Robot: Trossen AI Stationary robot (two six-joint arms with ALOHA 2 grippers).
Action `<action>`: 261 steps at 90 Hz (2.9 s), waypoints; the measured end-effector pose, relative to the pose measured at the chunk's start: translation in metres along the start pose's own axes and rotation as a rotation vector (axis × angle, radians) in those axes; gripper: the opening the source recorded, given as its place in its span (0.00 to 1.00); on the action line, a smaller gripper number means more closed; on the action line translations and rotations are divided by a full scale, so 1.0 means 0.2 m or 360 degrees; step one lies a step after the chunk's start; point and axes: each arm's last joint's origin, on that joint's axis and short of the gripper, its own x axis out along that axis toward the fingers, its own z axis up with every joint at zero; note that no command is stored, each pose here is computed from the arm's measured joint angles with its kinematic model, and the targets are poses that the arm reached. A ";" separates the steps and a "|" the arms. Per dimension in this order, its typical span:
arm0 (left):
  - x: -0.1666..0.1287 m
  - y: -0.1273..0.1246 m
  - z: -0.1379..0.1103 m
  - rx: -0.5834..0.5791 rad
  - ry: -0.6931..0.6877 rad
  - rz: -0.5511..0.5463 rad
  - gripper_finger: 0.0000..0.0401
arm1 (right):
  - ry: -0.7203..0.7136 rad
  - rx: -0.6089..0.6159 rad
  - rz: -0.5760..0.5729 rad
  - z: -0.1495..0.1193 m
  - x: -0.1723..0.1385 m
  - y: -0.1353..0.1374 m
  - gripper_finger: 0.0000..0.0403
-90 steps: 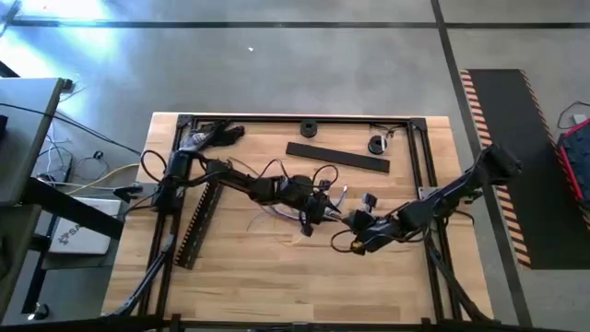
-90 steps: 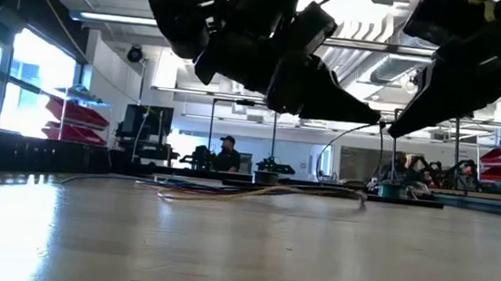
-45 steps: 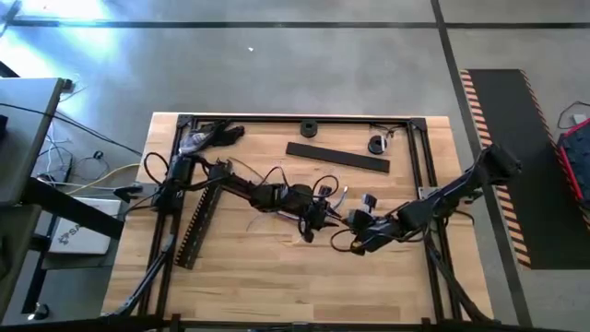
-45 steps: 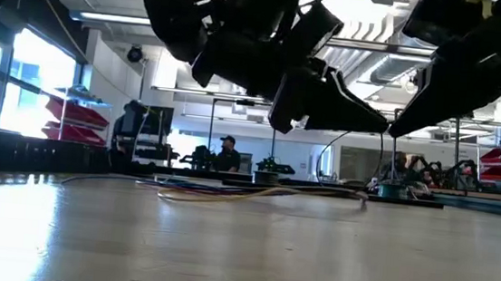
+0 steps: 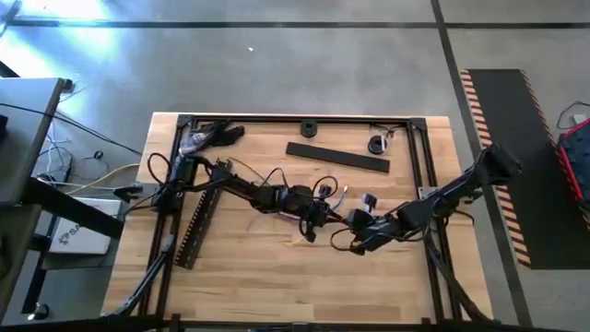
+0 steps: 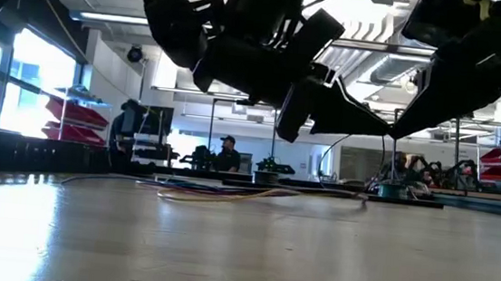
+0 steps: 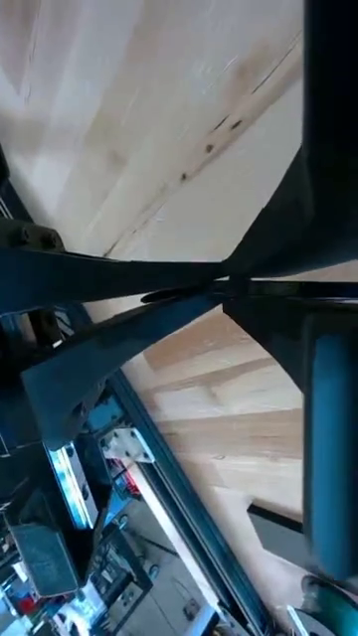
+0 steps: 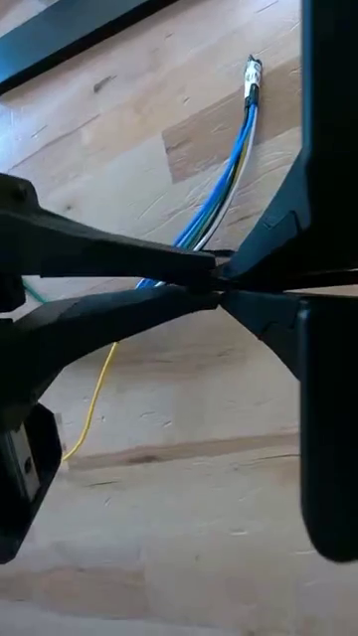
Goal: Ziptie cables
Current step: Insert the right cable zip tie into the cable wires
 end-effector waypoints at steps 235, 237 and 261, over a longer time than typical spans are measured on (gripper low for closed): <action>-0.02 0.13 -0.07 -0.0093 -0.0065 -0.0179 0.00 | 0.0054 0.0131 -0.0079 -0.22 -0.18 0.15 0.00; -0.03 0.13 -0.07 -0.0093 -0.0064 -0.0178 0.00 | 0.0067 0.0157 -0.0068 -0.23 -0.19 0.16 0.00; -0.03 0.13 -0.07 -0.0095 -0.0071 -0.0196 0.00 | 0.0293 0.0383 0.0030 -0.37 -0.30 0.21 0.00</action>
